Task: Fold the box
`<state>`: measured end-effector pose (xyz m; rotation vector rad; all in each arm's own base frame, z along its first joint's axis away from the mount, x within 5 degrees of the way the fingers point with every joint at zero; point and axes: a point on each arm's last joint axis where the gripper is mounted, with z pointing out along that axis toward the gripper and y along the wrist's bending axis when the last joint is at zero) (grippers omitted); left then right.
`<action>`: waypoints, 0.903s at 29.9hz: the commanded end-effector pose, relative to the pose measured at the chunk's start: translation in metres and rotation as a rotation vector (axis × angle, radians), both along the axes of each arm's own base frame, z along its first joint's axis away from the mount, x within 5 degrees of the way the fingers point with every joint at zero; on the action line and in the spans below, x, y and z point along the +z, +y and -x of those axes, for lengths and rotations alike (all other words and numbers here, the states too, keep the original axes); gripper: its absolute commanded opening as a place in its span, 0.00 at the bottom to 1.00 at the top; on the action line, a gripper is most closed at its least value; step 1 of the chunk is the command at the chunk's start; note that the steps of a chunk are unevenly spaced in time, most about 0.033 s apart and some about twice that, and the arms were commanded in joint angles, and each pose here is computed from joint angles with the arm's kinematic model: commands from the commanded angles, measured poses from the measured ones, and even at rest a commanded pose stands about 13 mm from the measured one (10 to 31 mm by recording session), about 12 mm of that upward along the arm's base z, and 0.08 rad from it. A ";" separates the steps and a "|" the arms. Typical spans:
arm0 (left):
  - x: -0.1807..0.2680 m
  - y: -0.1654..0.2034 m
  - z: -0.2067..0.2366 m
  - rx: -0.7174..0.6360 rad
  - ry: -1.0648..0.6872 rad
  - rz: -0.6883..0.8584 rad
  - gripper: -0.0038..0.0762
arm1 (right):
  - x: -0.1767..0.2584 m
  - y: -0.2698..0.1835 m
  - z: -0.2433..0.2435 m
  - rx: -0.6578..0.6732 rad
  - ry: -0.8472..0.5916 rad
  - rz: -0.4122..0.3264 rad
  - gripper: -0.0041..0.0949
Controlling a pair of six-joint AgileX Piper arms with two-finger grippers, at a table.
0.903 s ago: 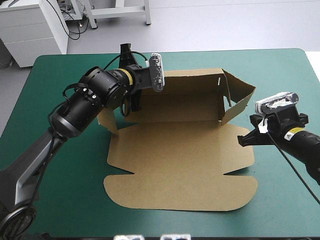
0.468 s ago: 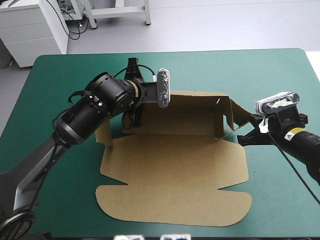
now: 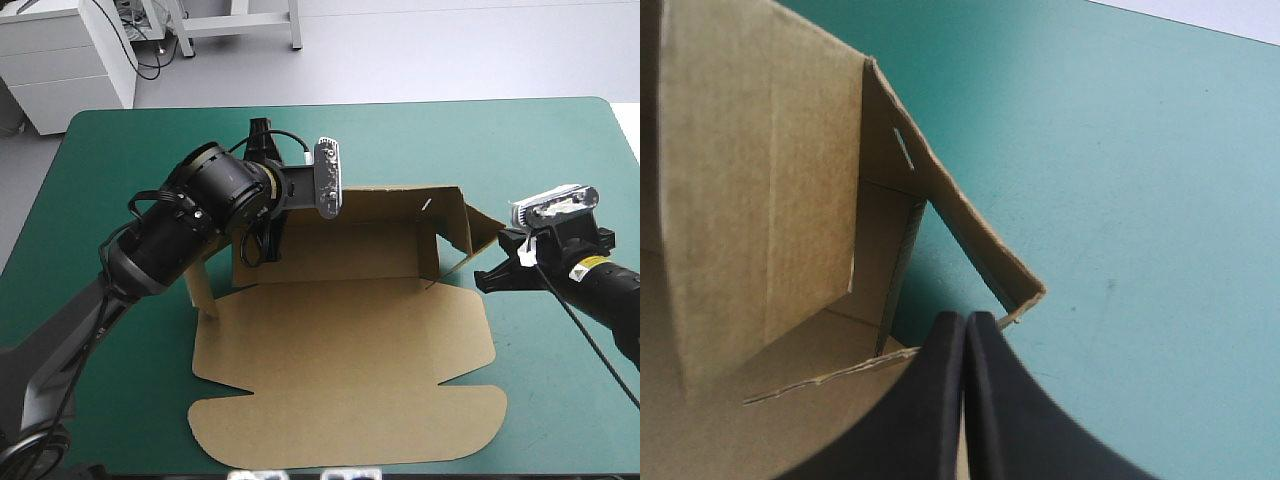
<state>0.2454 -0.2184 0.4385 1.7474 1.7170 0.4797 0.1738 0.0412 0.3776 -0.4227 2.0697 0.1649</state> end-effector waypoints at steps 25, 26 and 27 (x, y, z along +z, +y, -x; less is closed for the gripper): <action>-0.046 -0.010 -0.013 -0.118 -0.176 -0.085 0.04 | 0.017 -0.001 0.001 -0.018 -0.096 -0.038 0.03; -0.048 -0.011 -0.014 -0.128 -0.192 -0.089 0.04 | 0.017 -0.001 0.001 -0.018 -0.096 -0.038 0.03; -0.052 -0.011 -0.016 -0.140 -0.208 -0.101 0.04 | 0.017 -0.001 0.001 -0.018 -0.096 -0.038 0.03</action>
